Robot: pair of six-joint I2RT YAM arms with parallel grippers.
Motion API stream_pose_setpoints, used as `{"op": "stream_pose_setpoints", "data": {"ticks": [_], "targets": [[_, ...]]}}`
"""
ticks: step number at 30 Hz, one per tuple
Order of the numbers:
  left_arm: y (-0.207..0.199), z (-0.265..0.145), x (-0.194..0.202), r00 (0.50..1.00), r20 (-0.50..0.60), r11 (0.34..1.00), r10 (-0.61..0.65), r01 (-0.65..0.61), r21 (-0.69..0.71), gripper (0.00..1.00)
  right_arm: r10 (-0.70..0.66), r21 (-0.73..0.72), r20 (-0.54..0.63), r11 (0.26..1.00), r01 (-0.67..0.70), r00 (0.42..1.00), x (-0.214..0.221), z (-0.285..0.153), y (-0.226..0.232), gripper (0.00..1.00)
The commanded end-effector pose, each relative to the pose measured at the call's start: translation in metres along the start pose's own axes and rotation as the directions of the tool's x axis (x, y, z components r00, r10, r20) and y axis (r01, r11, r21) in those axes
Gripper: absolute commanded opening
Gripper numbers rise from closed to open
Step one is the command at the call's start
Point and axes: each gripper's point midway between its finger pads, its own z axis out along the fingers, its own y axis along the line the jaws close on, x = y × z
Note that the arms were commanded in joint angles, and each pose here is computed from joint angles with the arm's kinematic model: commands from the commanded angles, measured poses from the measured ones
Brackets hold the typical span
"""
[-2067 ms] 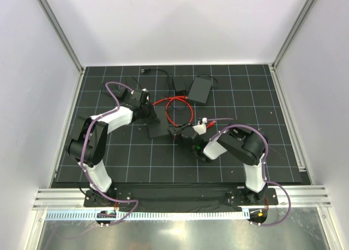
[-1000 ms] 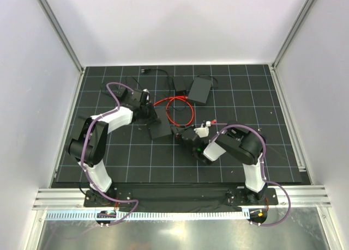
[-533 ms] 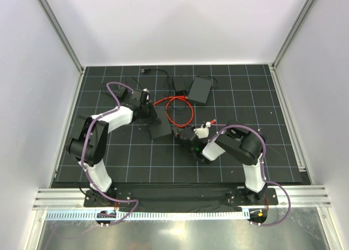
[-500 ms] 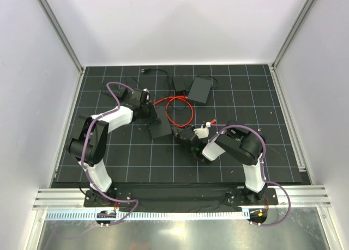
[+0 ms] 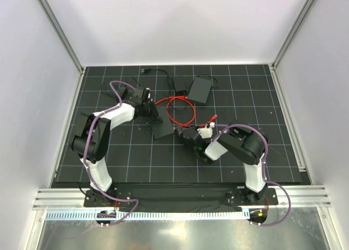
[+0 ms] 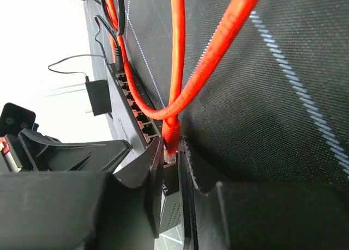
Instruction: Pull the plug from the switch port
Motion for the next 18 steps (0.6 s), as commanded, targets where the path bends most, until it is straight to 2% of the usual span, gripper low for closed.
{"op": "stream_pose_setpoints", "data": {"ticks": [1, 4, 8, 14, 15, 17, 18], "targets": [[0.06, 0.016, 0.058, 0.983, -0.18, 0.98, -0.022, -0.015, -0.2, 0.0, -0.102, 0.083, 0.042, 0.992, 0.098, 0.994, -0.012, -0.001, -0.024, 0.01], [0.058, 0.013, 0.057, 0.986, -0.165, 0.983, -0.015, -0.015, -0.185, 0.0, -0.119, 0.09, 0.061, 0.989, 0.113, 0.991, -0.023, -0.006, -0.028, 0.01], [0.054, 0.011, 0.058, 0.986, -0.165, 0.987, -0.004, -0.022, -0.158, 0.0, -0.206, 0.063, 0.037, 0.977, 0.203, 0.978, -0.031, -0.015, -0.019, 0.01], [0.042, -0.004, 0.051, 0.997, -0.077, 0.995, 0.023, -0.03, -0.091, 0.0, -0.387, 0.001, -0.045, 0.922, 0.388, 0.921, -0.033, -0.048, -0.01, 0.01], [0.038, -0.005, 0.047, 0.998, -0.047, 0.997, 0.036, -0.039, -0.073, 0.01, -0.398, -0.035, -0.049, 0.917, 0.396, 0.916, -0.033, -0.055, 0.004, 0.01], [0.036, -0.013, 0.047, 0.999, -0.008, 0.997, 0.045, -0.045, -0.061, 0.02, -0.489, -0.042, -0.089, 0.872, 0.487, 0.868, -0.033, -0.066, -0.001, 0.01], [0.033, -0.016, 0.044, 0.999, 0.018, 0.997, 0.051, -0.05, -0.052, 0.06, -0.512, -0.057, -0.096, 0.859, 0.509, 0.854, -0.033, -0.07, 0.002, 0.01]]}}
